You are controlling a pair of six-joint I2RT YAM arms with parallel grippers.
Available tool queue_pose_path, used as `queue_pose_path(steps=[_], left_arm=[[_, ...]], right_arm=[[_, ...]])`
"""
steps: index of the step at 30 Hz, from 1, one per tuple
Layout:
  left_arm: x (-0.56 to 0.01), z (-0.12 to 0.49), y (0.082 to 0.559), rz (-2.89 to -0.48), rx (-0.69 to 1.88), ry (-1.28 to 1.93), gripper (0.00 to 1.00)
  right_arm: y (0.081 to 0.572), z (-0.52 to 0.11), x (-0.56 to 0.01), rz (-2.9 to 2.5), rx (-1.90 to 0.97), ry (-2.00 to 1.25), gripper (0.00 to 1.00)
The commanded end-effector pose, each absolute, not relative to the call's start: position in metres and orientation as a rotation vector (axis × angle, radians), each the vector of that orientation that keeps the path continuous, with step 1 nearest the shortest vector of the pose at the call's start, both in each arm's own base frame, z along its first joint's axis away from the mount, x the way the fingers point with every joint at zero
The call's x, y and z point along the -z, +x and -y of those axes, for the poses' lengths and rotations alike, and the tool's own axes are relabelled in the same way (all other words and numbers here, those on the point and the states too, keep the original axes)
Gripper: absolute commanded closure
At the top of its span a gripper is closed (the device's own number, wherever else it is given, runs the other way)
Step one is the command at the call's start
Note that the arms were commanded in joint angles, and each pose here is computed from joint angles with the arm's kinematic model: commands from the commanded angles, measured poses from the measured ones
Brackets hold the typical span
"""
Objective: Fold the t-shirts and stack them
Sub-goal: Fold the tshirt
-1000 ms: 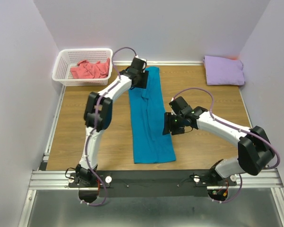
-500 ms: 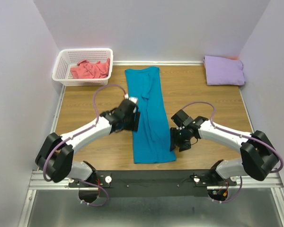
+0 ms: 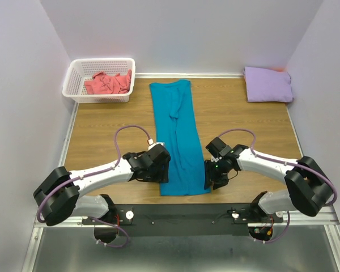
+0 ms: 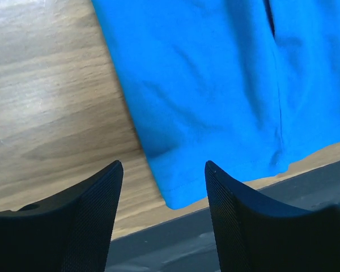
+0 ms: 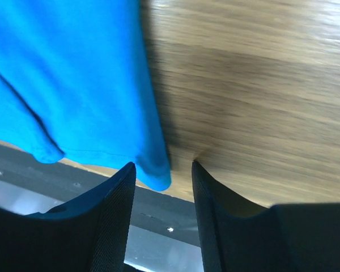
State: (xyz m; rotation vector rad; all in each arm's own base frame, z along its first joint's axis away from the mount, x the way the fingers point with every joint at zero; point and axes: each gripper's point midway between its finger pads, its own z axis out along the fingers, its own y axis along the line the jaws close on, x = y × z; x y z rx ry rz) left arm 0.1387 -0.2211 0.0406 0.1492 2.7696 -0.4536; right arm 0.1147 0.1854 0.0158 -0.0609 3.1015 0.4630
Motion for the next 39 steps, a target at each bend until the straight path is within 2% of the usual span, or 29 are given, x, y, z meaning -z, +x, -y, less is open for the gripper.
queue_pose_path(steps=[1, 5, 6, 10, 14, 27, 30, 31, 33, 36, 37, 39], left_arm=[[-0.036, 0.219, 0.131, -2.806, 0.42, 0.029, 0.33], [-0.027, 0.217, 0.121, -2.844, 0.386, 0.016, 0.34], [-0.027, 0.217, 0.121, -2.845, 0.382, 0.011, 0.34], [-0.023, 0.213, 0.113, -2.871, 0.331, -0.005, 0.38], [-0.024, 0.209, 0.105, -2.891, 0.278, -0.024, 0.45], [-0.007, 0.222, 0.091, -2.937, 0.278, 0.006, 0.5], [0.0, 0.22, 0.085, -2.96, 0.24, 0.026, 0.56], [0.001, 0.22, 0.083, -2.964, 0.236, 0.031, 0.63], [0.003, 0.221, 0.076, -2.982, 0.234, 0.043, 0.69], [0.004, 0.221, 0.068, -3.006, 0.232, 0.061, 0.87], [0.002, 0.222, 0.064, -3.012, 0.233, 0.07, 0.97], [-0.005, 0.223, 0.052, -3.033, 0.228, 0.094, 1.0]], right_arm=[[0.11, -0.19, -0.004, -3.112, -0.511, -0.115, 0.51], [0.109, -0.189, -0.002, -3.113, -0.503, -0.125, 0.63], [0.11, -0.188, -0.002, -3.106, -0.501, -0.13, 0.74], [0.111, -0.188, -0.003, -3.096, -0.498, -0.142, 0.94], [0.112, -0.187, -0.003, -3.091, -0.495, -0.146, 0.96], [0.111, -0.184, 0.0, -3.093, -0.478, -0.191, 0.96], [0.11, -0.184, 0.0, -3.095, -0.48, -0.196, 0.96], [0.11, -0.184, 0.0, -3.094, -0.482, -0.196, 0.96], [0.11, -0.185, -0.001, -3.093, -0.492, -0.197, 0.96], [0.107, -0.186, -0.004, -3.097, -0.52, -0.199, 0.96], [0.105, -0.186, -0.005, -3.099, -0.533, -0.196, 0.97], [0.096, -0.187, -0.011, -3.118, -0.577, -0.195, 0.99]])
